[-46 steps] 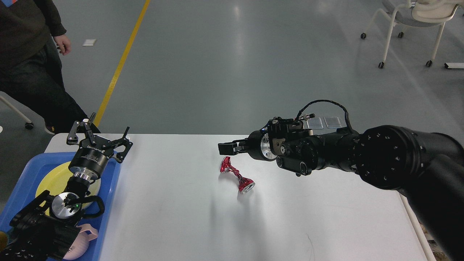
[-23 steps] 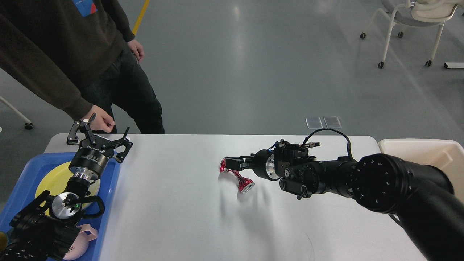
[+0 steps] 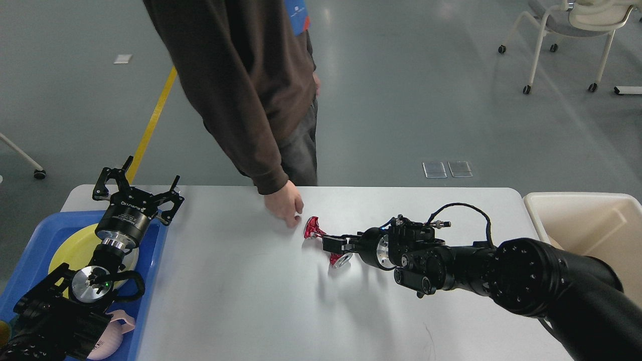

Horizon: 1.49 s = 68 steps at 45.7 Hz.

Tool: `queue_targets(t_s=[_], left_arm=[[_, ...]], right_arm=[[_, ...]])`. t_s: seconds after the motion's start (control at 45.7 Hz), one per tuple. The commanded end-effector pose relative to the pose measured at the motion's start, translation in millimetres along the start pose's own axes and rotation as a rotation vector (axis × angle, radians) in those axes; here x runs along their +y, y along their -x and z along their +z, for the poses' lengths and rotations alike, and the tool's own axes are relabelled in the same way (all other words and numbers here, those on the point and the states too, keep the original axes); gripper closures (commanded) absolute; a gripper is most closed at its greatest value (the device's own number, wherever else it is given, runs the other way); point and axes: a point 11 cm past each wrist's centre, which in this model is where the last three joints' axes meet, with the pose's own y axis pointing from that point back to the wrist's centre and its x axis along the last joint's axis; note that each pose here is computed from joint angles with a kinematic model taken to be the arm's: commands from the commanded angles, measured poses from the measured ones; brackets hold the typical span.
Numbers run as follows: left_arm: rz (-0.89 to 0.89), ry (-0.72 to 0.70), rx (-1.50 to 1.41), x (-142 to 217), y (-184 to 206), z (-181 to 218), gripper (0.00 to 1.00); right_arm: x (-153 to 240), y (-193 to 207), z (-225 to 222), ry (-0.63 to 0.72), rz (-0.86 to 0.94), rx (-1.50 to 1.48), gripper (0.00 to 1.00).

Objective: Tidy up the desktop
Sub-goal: 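Grasp the crushed red can and pull it toward the bin, then lift the red can and drop it into the white bin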

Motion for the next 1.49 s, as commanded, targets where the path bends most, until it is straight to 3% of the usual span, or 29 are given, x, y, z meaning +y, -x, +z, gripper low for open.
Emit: queue_targets(t_s=[0.0,0.394,0.723,0.832,0.942,1.073,1.161,1.467], left_arm=[[0.0,0.0,0.0,0.0,0.0,0.1,0.0],[0.0,0.002,0.003,-0.2,0.2,-0.1,0.0],[0.0,0.002,0.003,-0.2,0.2,-0.1,0.0],[-0.001,0.002,0.004,-0.3,0.3,-0.8,0.0],[0.0,0.002,0.003,-0.2,0.2,-0.1,0.0],[-0.001,0.003,0.004,-0.3,0.3,-0.7,0.0],[-0.001,0.002,0.004,-0.3,0.3,-0.8,0.0],[0.001,0.001,0.004,0.3,-0.2,-1.0,0.0]], right_arm=[[-0.1,6.8,1.7,0.001,0.006,-0.001,0.0],[0.6,38.1,10.8,0.017,-0.012,-0.028,0.0],[0.2,35.8,18.1,0.054,0.0,-0.025,0.02],[0.1,36.2,22.3,0.065,0.007,-0.022,0.26],[-0.3,35.5,24.1,0.067,0.007,0.011,0.44],[-0.2,39.4,24.8,0.066,-0.004,0.024,0.55],[-0.2,40.5,24.5,0.064,-0.011,0.022,0.99],[-0.4,21.0,12.5,0.038,-0.051,0.059,1.0]])
